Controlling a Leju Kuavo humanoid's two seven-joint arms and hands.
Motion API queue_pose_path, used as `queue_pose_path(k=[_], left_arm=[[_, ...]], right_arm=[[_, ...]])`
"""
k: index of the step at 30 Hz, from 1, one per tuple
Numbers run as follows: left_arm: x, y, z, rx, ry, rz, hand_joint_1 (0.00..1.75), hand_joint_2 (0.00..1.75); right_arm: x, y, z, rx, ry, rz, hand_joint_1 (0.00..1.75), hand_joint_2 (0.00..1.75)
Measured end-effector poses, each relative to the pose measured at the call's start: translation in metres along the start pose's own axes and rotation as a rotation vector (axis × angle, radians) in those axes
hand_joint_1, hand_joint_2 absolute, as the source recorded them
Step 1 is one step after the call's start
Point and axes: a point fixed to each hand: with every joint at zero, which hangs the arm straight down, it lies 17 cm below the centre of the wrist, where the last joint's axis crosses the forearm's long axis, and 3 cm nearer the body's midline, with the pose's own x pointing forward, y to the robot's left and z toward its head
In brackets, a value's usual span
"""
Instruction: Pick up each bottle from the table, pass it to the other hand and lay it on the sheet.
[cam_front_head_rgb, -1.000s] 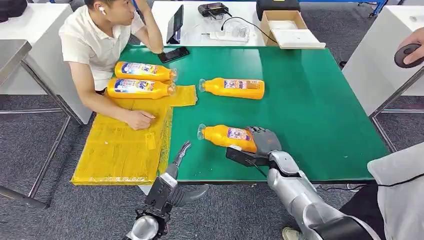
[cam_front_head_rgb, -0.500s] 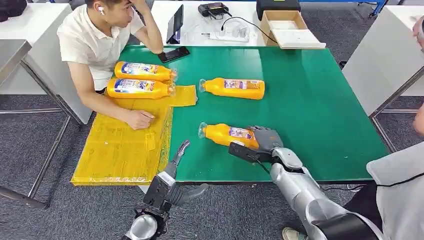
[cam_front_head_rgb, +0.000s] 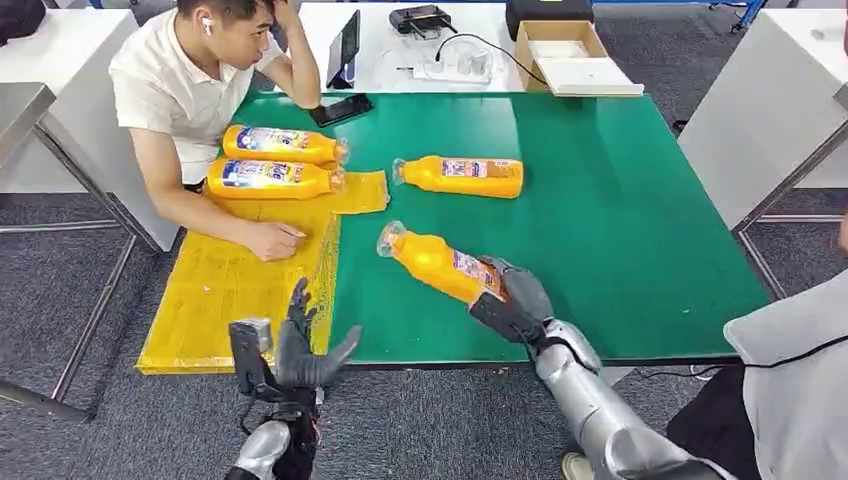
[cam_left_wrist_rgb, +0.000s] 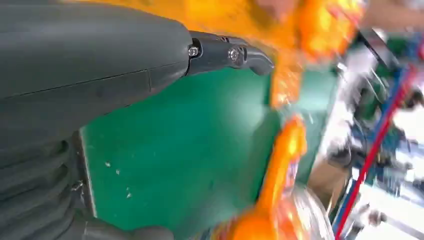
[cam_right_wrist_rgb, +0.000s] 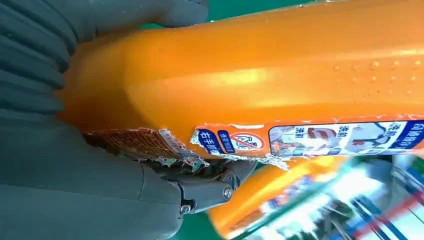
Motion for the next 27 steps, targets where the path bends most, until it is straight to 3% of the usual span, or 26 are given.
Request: queue_pose_path(k=[1,2,3,5,21,27], left_arm=[[-0.006,0.012,0.000,0.044,0.031,0.067,0.00,1.75],[-0.018,0.020,0.004,0.068,0.098,0.183,0.00,1.75],[-0.024,0.024,0.007,0.072,0.151,0.286,0.00,1.75],[-0.019,0.020,0.006,0.048,0.152,0.323,0.00,1.75],[0.011,-0.015,0.013,-0.145,0.114,0.426,0.00,1.75],[0.039,-0.065,0.040,-0.438,0.028,0.457,0.00,1.75]], right_arm=[[0.013,0.002,0.003,-0.057,-0.036,-0.058,1.34,1.75],[0.033,-0.005,0.008,-0.178,-0.087,-0.135,1.75,1.75],[0.054,-0.019,0.011,-0.271,-0.135,-0.171,1.75,1.75],[0.065,-0.023,0.011,-0.289,-0.165,-0.178,1.75,1.75],[0.103,-0.010,0.012,-0.252,-0.272,-0.180,1.75,1.75],[0.120,0.027,0.004,-0.119,-0.304,-0.188,1.75,1.75]])
